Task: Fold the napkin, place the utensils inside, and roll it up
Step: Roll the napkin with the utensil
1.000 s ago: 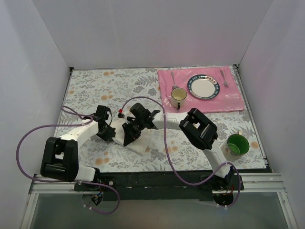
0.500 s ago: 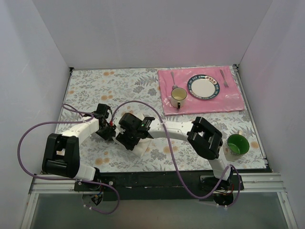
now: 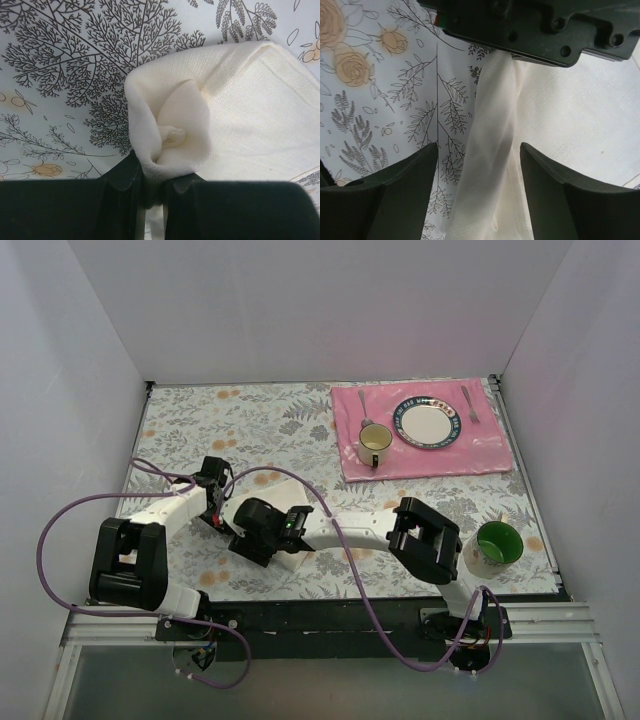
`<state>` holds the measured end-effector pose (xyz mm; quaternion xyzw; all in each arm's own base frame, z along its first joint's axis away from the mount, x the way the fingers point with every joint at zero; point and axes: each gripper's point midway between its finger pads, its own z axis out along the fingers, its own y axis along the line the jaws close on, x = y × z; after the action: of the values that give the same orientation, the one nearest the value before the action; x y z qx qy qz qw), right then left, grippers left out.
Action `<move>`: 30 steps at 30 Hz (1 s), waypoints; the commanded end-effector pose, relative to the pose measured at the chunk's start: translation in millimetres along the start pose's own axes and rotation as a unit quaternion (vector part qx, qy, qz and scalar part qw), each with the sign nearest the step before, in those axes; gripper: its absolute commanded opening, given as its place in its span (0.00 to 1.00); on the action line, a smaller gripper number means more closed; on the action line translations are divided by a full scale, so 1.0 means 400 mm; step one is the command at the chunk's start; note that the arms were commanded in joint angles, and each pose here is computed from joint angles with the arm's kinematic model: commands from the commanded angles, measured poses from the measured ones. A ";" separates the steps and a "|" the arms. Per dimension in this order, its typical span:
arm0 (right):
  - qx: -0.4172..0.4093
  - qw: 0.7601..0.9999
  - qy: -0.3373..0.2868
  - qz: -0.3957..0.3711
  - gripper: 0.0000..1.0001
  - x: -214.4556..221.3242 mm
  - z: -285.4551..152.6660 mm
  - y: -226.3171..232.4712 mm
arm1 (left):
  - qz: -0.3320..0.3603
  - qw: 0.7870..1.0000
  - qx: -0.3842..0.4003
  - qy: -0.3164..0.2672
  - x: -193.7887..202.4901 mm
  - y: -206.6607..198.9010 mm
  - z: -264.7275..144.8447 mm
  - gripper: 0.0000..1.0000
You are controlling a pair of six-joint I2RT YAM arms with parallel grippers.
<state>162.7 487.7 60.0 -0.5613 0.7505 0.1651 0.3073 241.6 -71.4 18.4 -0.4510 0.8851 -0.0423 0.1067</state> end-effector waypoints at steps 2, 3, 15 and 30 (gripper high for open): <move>0.035 0.999 -0.036 -0.008 0.73 -0.059 0.040 -0.037 | 0.014 0.998 -0.046 0.043 0.060 0.065 0.022 0.00; 0.038 0.999 -0.030 -0.009 0.72 -0.045 0.050 -0.038 | 0.013 0.998 -0.045 0.044 0.061 0.064 0.022 0.00; 0.027 0.999 0.000 0.041 0.15 0.054 0.071 -0.049 | 0.008 0.998 -0.036 0.042 0.064 0.065 0.021 0.00; -0.185 0.967 0.007 0.175 0.01 0.131 0.083 -0.041 | 0.066 0.988 0.111 -0.090 -0.081 -0.074 -0.156 0.68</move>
<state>186.4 479.7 32.8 -0.4895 0.7783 0.3025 0.2513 248.9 -69.3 46.8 -0.4125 0.8924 -0.0783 0.1652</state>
